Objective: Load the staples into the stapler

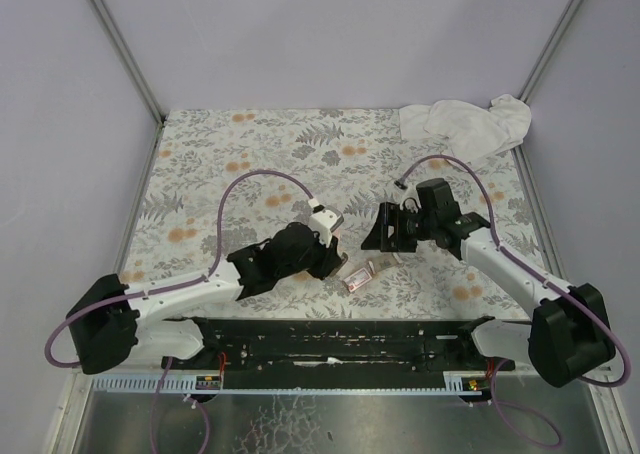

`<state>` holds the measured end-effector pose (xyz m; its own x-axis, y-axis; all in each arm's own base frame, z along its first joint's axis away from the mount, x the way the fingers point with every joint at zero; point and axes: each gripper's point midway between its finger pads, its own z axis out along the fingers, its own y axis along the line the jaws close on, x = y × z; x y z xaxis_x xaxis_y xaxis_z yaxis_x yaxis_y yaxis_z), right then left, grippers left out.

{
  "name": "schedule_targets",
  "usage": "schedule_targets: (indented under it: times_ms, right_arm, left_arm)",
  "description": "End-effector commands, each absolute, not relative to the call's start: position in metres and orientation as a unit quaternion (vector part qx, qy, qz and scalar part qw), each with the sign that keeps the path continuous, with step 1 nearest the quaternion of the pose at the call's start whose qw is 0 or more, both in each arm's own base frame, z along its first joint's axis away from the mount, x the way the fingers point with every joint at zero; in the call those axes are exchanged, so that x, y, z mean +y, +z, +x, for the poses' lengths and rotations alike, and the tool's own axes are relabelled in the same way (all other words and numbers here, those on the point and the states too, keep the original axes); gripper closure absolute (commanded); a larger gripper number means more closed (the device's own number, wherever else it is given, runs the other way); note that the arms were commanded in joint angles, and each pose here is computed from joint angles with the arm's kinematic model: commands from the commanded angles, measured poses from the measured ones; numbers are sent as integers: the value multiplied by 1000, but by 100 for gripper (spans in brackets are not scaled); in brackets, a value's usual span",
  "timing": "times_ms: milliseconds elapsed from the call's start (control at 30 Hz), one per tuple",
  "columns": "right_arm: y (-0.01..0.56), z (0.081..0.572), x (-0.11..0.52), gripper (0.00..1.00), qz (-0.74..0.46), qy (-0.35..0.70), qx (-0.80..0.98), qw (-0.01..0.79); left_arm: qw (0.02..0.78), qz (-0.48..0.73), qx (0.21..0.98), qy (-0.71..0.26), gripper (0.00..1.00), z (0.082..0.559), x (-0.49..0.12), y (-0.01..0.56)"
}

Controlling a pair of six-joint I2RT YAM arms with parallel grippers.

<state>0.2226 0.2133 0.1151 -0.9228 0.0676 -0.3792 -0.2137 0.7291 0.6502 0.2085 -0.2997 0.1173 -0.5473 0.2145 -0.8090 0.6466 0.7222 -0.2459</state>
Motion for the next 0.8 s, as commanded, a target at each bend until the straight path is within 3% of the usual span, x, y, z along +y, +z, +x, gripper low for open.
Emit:
schedule_targets:
  times_ms: [0,333,767]
  right_arm:
    - [161,218,238,28,-70,449,875,169]
    - [161,201,250,47,-81,497,856,115]
    - [155,193,256,59,-77,518,847,90]
  left_arm:
    - [435,311,789,-303,100,196,-319,151]
    - [463,317,757,-335,100,189,-331,188]
    - [473,319,744,-347,100,186,-334,201]
